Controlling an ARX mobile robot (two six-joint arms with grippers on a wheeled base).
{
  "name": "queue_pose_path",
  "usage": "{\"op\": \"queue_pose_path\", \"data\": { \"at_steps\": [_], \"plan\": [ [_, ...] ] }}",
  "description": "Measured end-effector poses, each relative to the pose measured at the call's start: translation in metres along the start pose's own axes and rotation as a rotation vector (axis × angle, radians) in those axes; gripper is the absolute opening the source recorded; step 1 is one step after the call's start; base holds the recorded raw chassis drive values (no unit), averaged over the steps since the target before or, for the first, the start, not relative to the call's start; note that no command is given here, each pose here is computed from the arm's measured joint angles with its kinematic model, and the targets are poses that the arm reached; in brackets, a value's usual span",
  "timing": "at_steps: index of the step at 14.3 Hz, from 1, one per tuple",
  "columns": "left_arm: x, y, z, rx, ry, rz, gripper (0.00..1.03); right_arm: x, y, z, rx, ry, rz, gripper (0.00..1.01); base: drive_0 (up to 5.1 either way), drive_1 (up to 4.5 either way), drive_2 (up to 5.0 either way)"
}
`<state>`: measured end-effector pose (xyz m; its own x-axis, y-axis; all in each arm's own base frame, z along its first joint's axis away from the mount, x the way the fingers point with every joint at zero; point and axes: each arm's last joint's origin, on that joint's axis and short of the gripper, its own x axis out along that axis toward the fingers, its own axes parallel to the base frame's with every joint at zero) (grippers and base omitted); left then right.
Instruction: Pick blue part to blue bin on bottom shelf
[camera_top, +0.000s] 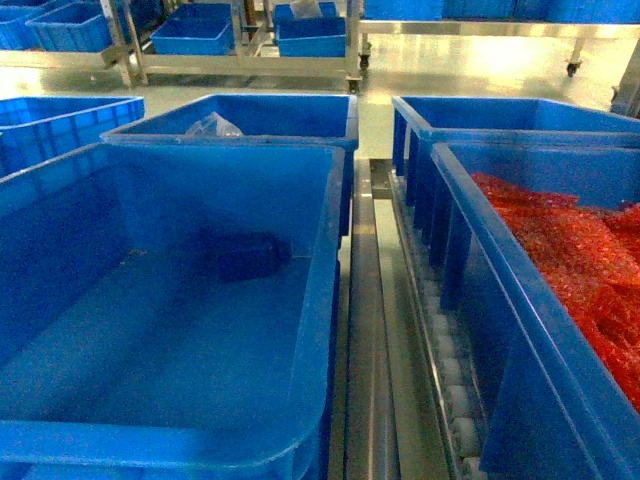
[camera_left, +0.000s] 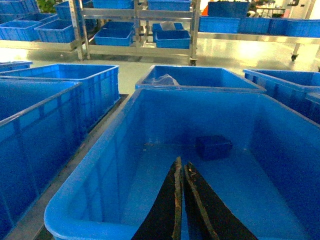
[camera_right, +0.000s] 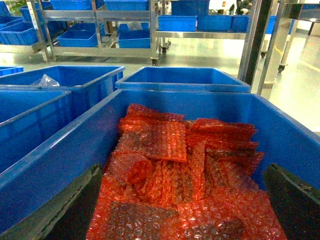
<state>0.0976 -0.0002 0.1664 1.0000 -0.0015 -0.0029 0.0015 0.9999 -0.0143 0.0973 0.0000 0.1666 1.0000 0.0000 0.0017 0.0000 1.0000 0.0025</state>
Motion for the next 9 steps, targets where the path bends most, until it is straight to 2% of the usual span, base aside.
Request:
{"op": "queue_pose_path", "data": {
  "at_steps": [1, 8, 9],
  "plan": [
    [0.0, 0.0, 0.0, -0.001, 0.0, 0.0, 0.04, 0.0, 0.0, 0.0, 0.0, 0.0, 0.0, 0.98, 0.0, 0.0, 0.0],
    [0.0, 0.0, 0.0, 0.0, 0.0, 0.0, 0.93, 0.0, 0.0, 0.0, 0.0, 0.0, 0.0, 0.98, 0.0, 0.0, 0.0],
    [0.0, 0.0, 0.0, 0.001, 0.0, 0.0, 1.0, 0.0, 0.0, 0.0, 0.0, 0.0, 0.0, 0.98, 0.0, 0.0, 0.0]
  ]
}}
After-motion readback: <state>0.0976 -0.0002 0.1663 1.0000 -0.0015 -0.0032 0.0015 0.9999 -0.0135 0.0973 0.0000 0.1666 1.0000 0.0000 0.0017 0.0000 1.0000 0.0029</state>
